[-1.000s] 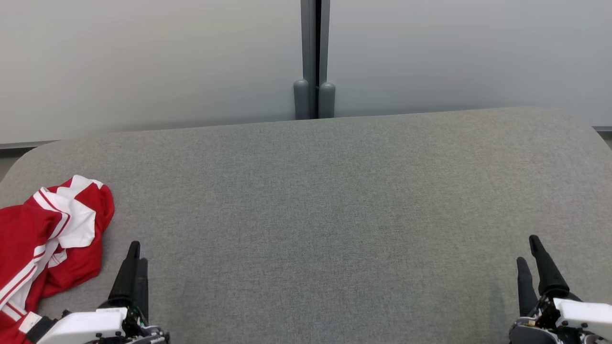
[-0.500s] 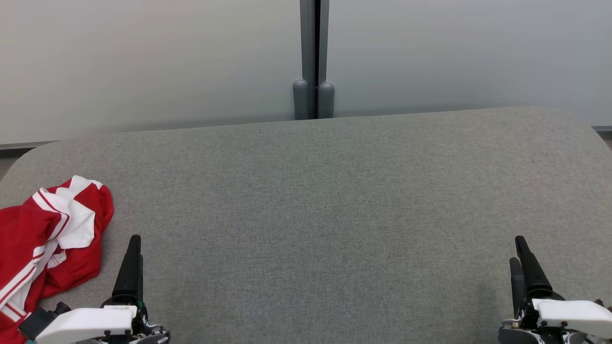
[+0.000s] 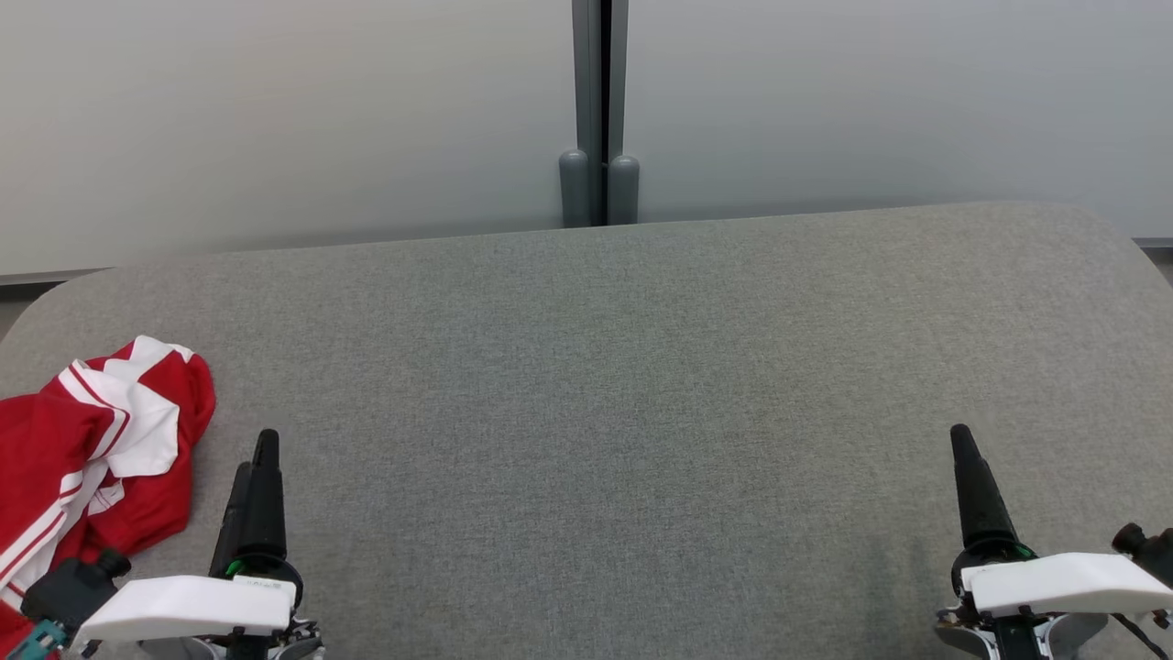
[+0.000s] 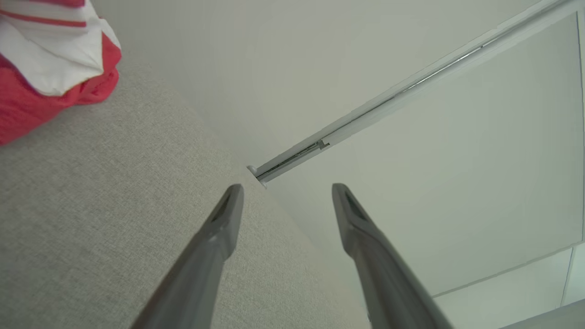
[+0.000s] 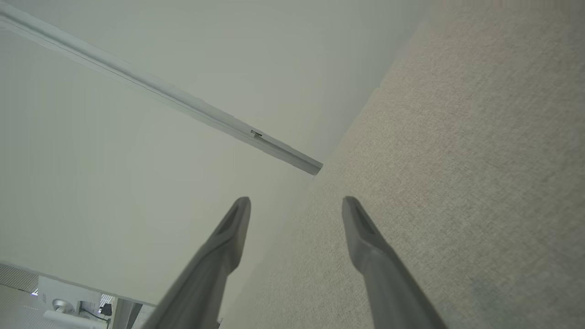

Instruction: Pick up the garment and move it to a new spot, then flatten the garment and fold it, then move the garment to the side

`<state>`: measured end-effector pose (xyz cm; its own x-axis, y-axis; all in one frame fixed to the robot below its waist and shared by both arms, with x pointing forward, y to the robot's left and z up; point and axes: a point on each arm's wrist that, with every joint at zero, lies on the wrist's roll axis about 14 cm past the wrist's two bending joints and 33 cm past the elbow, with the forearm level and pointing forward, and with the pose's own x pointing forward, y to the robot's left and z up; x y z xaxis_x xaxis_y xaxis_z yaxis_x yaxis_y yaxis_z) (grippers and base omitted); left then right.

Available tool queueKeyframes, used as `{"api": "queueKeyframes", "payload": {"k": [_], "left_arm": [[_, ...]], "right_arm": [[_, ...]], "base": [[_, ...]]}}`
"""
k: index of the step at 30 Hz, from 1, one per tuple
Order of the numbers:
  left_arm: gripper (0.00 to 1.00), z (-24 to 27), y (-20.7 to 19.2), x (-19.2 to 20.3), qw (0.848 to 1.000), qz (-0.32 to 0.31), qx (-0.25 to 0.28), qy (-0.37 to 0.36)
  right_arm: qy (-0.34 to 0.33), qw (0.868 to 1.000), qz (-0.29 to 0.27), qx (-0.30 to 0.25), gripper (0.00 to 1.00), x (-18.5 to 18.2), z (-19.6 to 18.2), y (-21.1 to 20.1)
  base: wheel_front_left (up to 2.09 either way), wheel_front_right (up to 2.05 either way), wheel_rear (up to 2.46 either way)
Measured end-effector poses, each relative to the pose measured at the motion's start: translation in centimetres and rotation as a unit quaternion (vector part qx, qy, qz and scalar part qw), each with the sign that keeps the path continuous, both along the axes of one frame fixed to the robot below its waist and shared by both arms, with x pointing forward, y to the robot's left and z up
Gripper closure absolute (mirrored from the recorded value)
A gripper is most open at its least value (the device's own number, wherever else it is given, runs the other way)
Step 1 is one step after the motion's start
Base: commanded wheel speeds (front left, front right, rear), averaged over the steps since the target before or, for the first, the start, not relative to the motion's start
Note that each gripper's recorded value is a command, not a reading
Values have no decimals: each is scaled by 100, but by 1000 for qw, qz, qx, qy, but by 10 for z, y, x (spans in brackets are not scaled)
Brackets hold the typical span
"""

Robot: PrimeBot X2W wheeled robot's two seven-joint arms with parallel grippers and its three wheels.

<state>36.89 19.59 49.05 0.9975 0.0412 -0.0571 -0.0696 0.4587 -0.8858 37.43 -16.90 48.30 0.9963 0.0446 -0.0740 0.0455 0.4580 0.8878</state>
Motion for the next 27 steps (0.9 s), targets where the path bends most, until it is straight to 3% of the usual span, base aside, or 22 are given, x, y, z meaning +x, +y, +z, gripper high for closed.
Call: {"api": "queueKeyframes", "payload": {"k": [11,22,27], "left_arm": [[0,38,-17,5,990,-12,135,-47],[0,9,-22,-5,972,-21,233,7],[0,17,-25,-6,964,-20,263,-5]], "right_arm": [[-52,991,31,-117,0,4,26,19],[-62,976,59,-198,0,0,22,37],[-60,971,62,-221,0,-2,17,38]], "base": [[0,0,0],[0,0,0],[0,0,0]]}}
